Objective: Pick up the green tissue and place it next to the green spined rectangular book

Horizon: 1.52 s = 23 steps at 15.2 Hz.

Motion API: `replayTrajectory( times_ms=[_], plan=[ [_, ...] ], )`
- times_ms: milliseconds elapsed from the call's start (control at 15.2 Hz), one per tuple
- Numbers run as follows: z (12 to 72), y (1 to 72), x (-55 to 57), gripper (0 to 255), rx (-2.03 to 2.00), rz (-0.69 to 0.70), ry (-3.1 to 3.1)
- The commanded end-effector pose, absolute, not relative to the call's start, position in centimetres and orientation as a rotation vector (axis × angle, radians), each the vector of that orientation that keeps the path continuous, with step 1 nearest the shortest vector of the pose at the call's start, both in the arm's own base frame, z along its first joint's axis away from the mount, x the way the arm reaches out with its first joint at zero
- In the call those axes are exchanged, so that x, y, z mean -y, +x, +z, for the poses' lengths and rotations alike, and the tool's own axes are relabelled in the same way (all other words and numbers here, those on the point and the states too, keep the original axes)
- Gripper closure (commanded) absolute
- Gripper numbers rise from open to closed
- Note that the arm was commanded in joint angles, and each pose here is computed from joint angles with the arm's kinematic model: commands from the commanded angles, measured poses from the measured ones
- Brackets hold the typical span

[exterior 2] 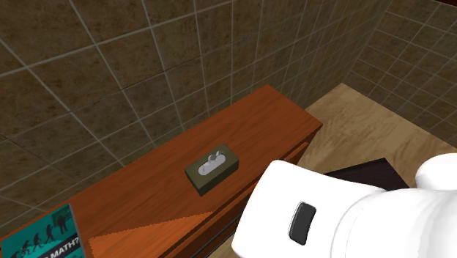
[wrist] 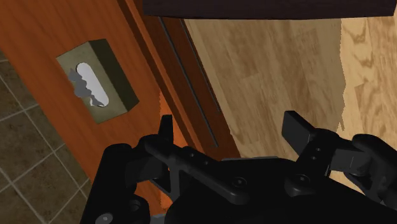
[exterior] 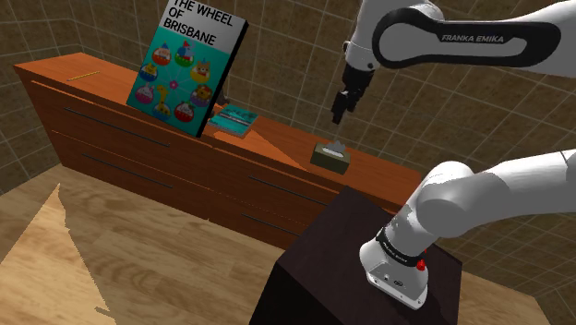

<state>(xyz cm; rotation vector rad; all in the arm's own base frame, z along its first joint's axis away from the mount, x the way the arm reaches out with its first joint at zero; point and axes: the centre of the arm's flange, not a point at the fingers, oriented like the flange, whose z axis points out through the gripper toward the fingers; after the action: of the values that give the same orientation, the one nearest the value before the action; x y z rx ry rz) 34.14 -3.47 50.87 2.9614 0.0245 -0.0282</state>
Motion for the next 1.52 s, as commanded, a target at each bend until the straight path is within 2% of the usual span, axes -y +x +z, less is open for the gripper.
replayTrajectory(
  times_ms=[0, 1452],
  plan=[
    [48.7, 34.6, 5.0, 0, -0.041, -0.05, 2.937],
    [28.5, 40.2, 23.1, 0, -0.182, -0.273, 2.669]
  ],
)
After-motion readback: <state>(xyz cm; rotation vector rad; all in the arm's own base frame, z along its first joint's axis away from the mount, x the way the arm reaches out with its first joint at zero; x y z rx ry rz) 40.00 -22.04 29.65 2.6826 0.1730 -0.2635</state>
